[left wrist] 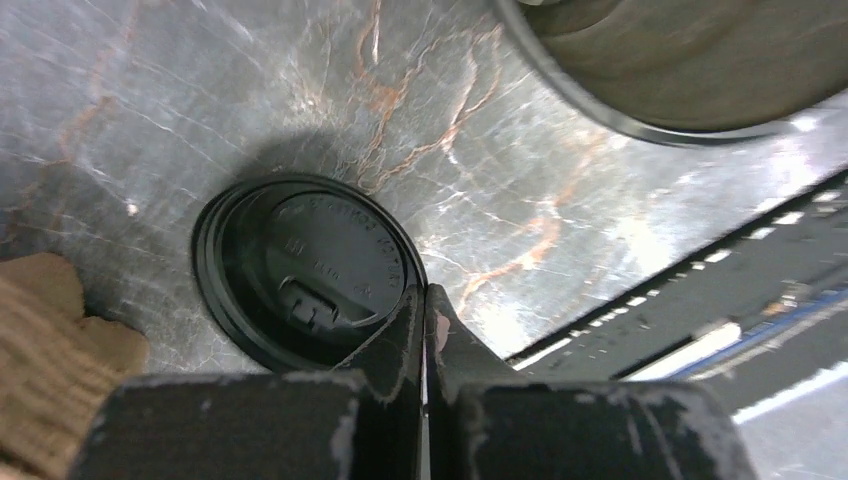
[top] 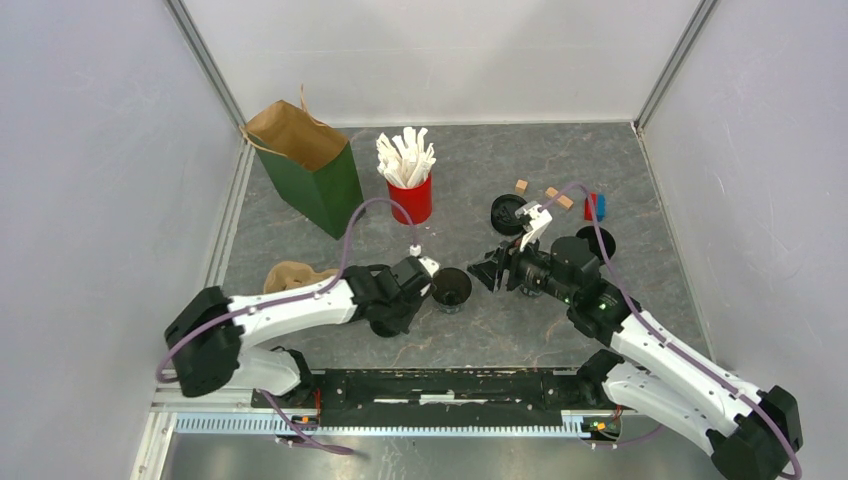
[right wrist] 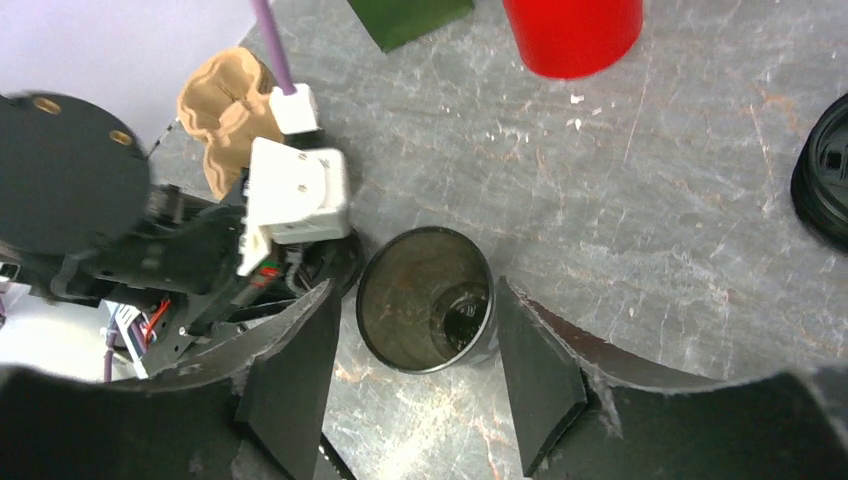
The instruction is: Pack the takeout coffee
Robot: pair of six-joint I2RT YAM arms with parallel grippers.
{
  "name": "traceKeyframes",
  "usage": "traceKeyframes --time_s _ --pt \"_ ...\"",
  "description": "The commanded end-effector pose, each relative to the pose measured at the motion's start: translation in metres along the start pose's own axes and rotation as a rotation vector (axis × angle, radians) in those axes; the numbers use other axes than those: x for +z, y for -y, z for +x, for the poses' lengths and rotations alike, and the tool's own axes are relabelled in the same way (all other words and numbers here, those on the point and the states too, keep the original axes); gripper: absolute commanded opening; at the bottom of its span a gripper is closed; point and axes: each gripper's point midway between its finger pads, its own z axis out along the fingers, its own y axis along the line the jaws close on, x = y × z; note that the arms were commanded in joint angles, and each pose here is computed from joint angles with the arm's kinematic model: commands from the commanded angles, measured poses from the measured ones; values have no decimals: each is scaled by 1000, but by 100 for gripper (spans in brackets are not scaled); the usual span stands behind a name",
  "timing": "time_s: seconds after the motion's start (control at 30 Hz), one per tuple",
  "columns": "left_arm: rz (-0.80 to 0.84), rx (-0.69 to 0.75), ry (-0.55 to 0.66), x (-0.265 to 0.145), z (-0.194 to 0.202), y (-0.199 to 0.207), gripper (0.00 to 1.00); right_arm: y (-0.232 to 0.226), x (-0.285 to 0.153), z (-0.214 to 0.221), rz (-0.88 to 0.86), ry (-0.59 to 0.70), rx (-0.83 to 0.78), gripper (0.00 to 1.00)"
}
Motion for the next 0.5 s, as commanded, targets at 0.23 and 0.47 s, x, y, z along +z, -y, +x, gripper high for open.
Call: traceKeyframes --time_s 0.23,0.47 --pt "257 -205 420 -124 -86 30 2 -46 -16 -50 -242 356 -206 98" --pt "548 -290 751 -218 -125 45 2 -94 -40 -55 -456 570 -428 98"
